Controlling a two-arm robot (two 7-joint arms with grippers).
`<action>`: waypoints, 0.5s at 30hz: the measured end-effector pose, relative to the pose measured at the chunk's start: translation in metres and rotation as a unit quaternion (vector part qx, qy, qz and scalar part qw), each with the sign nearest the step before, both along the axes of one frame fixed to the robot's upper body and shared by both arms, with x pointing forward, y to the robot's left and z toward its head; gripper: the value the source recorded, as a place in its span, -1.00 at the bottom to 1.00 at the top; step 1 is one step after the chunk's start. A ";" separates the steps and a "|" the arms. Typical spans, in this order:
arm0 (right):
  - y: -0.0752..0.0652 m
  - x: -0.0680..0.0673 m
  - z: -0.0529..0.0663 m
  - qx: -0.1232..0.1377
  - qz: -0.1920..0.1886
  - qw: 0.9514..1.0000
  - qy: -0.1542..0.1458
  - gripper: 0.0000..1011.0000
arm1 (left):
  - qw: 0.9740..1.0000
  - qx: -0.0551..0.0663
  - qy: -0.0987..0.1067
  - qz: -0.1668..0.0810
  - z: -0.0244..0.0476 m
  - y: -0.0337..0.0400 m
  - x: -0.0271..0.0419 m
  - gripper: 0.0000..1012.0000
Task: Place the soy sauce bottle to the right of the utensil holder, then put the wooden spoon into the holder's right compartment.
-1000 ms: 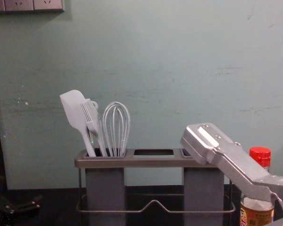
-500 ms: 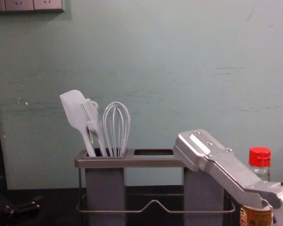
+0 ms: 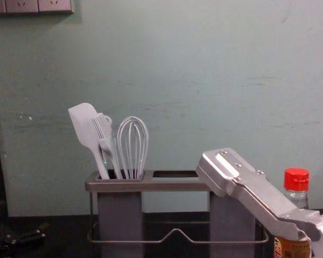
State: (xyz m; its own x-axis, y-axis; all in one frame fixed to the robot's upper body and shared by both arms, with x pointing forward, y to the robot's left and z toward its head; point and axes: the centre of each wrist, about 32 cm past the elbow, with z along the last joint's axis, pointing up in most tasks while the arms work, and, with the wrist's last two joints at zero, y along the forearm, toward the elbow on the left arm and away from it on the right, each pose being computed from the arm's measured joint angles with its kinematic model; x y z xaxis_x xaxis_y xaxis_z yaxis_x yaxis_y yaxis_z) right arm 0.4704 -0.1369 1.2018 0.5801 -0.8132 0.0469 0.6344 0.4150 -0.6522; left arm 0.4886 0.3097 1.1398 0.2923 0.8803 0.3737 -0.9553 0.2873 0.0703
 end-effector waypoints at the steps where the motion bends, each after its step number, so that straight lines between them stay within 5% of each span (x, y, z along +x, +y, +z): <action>1: 0.000 0.000 0.000 0.001 0.000 1.000 -0.001 0.94 | 1.000 0.000 0.000 0.000 0.0000 0.0000 0.0000 0.99; 8: -0.002 -0.001 0.001 0.002 -0.005 1.000 -0.005 0.66 | 1.000 0.000 0.000 0.000 0.0000 0.0000 0.0000 0.99; 15: -0.003 -0.002 0.004 0.001 -0.005 1.000 -0.004 0.66 | 1.000 0.000 0.000 0.000 0.0000 0.0000 0.0000 0.99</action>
State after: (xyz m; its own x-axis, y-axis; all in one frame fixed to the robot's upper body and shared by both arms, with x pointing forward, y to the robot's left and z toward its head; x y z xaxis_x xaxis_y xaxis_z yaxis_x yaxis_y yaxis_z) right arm 0.4680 -0.1399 1.2056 0.5721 -0.8187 0.0494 0.6437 0.4108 -0.6457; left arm 0.4886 0.3097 1.1398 0.2923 0.8803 0.3737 -0.9552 0.2874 0.0702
